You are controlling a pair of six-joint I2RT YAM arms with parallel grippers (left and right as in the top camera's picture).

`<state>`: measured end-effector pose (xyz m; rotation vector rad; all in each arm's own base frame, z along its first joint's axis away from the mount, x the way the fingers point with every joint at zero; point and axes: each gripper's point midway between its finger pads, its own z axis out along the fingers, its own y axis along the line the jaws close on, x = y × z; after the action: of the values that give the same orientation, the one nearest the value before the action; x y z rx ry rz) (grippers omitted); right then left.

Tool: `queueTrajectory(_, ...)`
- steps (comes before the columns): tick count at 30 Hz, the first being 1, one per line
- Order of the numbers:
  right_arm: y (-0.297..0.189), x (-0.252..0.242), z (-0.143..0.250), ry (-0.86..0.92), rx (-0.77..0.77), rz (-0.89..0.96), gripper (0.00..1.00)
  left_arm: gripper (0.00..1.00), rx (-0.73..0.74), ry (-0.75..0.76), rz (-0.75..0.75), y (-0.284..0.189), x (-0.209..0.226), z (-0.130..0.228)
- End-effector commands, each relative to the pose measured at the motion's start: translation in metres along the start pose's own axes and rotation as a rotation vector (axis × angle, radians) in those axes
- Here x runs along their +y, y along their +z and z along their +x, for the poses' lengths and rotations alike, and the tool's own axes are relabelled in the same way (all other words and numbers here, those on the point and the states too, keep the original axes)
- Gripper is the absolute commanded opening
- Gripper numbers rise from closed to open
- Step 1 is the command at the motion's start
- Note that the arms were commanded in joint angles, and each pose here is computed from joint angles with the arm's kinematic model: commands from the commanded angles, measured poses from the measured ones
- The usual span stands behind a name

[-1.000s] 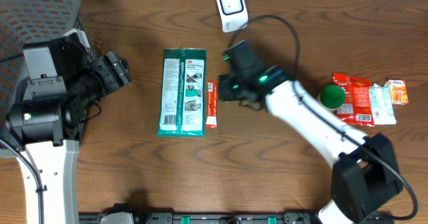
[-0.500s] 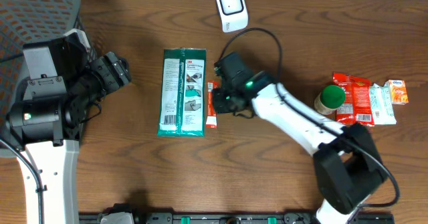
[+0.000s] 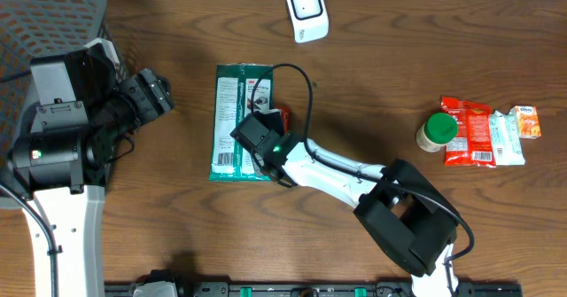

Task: Scan the item barcode
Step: 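Pull the red tube right off the 3M package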

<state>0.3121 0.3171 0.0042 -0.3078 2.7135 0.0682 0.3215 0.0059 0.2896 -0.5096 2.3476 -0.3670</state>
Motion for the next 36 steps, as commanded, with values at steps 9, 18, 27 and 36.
queueTrajectory(9, -0.027, -0.036, -0.028, 0.056, -0.075, 0.092, 0.2, 0.82, -0.004, 0.003, 0.002, -0.001, 0.0, -0.002)
queueTrajectory(18, -0.025, -0.047, -0.032, 0.117, -0.019, 0.03, 0.22, 0.82, -0.004, 0.003, 0.002, -0.001, 0.0, -0.002)
queueTrajectory(27, -0.017, -0.046, -0.033, 0.083, 0.01, -0.021, 0.23, 0.82, -0.004, 0.003, 0.002, -0.001, 0.0, -0.002)
queueTrajectory(36, -0.002, -0.049, -0.028, 0.09, 0.03, -0.007, 0.18, 0.83, -0.004, 0.003, 0.002, -0.001, 0.0, -0.002)
